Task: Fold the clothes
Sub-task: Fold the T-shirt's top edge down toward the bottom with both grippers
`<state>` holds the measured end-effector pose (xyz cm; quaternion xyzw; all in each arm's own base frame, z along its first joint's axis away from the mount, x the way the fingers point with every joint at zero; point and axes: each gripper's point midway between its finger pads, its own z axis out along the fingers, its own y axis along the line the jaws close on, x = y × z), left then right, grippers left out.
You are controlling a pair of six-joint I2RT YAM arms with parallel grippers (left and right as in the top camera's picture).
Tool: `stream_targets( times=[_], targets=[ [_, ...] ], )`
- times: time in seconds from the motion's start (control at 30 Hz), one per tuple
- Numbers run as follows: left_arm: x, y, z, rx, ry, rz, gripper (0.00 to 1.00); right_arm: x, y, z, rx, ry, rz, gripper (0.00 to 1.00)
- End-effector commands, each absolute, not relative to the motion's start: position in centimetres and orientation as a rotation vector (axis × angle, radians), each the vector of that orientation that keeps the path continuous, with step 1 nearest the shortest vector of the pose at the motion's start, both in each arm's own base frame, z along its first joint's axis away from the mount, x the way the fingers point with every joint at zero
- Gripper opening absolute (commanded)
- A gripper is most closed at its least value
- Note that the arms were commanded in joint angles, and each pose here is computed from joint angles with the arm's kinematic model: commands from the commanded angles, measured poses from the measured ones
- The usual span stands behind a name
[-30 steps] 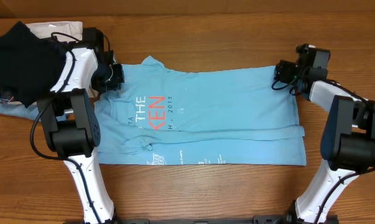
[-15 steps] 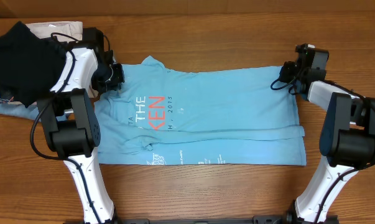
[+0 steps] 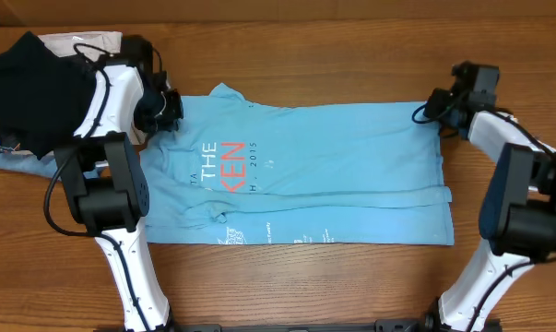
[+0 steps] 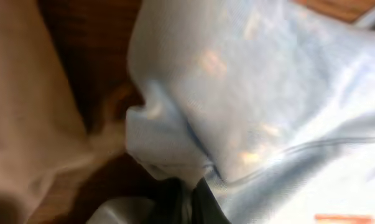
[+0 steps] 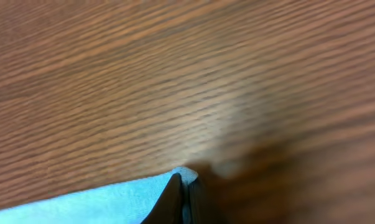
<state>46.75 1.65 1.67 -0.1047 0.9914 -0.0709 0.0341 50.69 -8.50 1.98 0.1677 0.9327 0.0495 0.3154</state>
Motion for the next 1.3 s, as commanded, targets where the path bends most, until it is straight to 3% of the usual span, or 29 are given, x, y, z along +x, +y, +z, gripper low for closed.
stream_targets(
  times=[0.0, 0.23, 0.5, 0.83, 1.27],
  targets=[
    [48.6, 2.2, 4.8, -0.343, 2.991, -0.231, 0.04, 52.2, -9.9, 11.3, 0.446, 2.308, 0.069, 0.04],
    [47.4, 3.1, 7.5, -0.409, 3.031, -0.148, 0.04, 49.2, -9.3, 14.4, 0.460, 2.365, 0.070, 0.04],
    [45.1, 2.9, 9.2, -0.422, 3.094, -0.143, 0.04, 43.7, -8.6, 14.2, 0.514, 2.545, 0.040, 0.04],
    [41.1, 5.1, 12.0, -0.501, 3.166, 0.098, 0.04, 37.8, -8.7, 12.5, 0.588, 2.768, -0.047, 0.08],
    [37.9, 5.2, 14.5, -0.548, 3.210, 0.174, 0.04, 34.2, -9.3, 11.7, 0.670, 2.893, -0.054, 0.11]
  ],
)
